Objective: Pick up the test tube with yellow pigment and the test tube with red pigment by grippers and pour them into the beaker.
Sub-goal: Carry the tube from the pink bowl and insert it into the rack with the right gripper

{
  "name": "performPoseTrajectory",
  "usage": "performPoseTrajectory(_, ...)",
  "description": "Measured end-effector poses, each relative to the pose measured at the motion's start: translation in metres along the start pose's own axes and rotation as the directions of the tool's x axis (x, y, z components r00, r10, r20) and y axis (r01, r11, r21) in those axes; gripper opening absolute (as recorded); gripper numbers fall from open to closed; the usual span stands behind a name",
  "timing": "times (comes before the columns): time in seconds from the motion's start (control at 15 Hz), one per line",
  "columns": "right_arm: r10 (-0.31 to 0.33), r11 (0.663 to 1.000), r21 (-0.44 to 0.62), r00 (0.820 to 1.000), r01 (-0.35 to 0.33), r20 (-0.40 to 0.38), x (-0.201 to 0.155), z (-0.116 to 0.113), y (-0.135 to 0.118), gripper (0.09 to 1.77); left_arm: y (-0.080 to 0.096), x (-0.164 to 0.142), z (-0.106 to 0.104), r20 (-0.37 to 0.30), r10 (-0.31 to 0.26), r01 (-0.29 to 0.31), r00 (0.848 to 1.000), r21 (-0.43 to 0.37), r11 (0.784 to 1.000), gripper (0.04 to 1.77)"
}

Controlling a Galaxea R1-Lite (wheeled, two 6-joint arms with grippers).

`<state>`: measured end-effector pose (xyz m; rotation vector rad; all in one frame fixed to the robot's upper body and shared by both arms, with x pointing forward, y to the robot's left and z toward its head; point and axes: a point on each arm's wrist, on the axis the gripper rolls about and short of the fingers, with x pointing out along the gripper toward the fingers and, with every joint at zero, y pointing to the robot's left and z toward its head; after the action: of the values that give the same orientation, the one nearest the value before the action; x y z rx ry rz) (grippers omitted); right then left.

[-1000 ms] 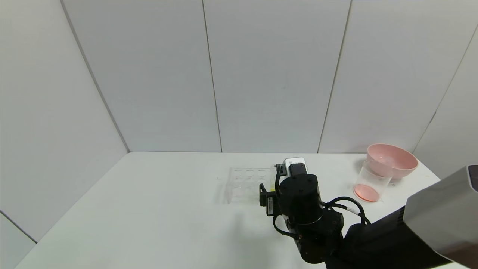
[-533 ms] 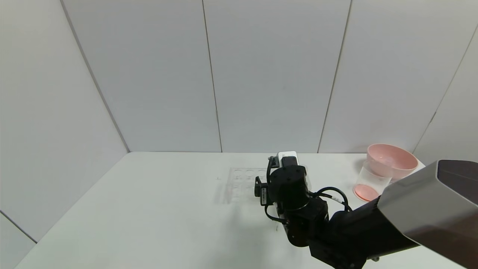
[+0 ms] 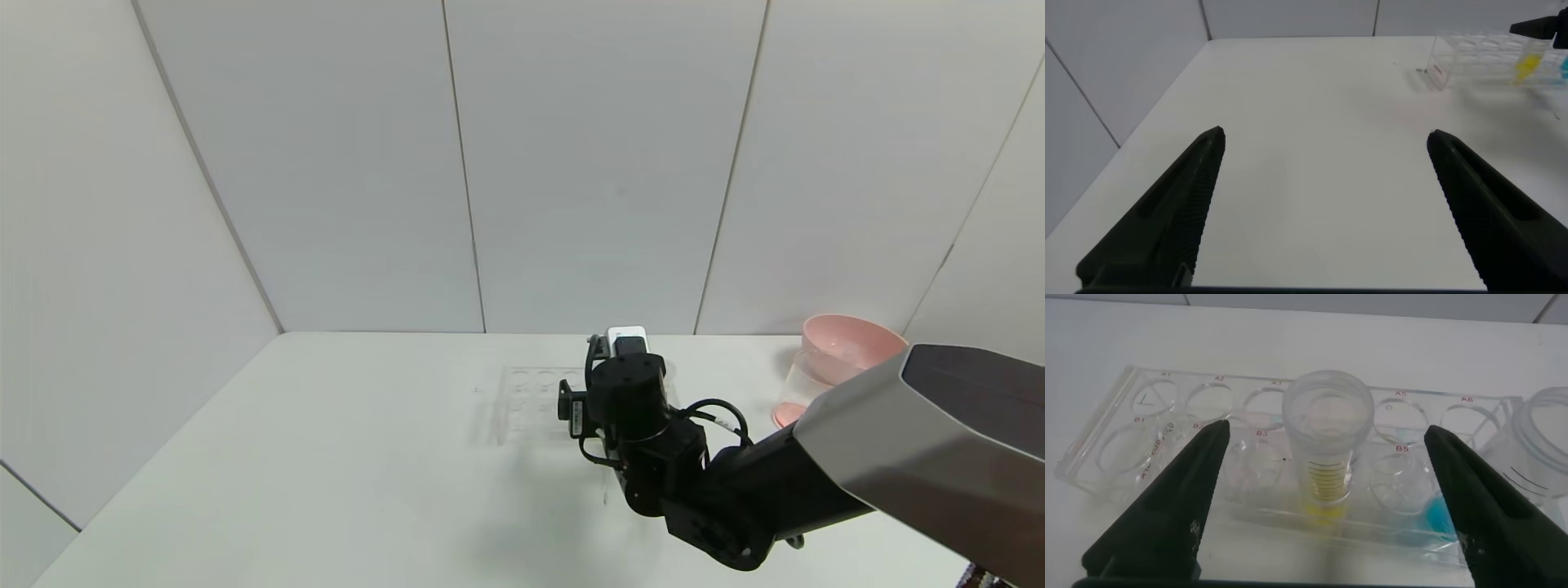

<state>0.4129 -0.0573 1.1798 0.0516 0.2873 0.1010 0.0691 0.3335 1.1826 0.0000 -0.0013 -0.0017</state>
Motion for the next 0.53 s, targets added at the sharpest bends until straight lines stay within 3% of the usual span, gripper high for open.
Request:
performPoseTrajectory(0.4, -0.011, 1.0, -0.002, 1.0, 0.011, -0.004, 0.0079, -0.0012, -0.0001, 1.71, 0.0, 0.0, 0.0, 0.0, 0.0, 0.0, 1.0, 0.0, 1.0, 1.76)
performPoseTrajectory(0.53, -0.012, 1.0, -0.005, 1.0, 0.012, -0.007, 0.0085, -0.0027, 0.0001, 1.41, 0.0, 0.0, 0.0, 0.0, 0.0, 0.0, 1.0, 0.0, 1.0, 1.76)
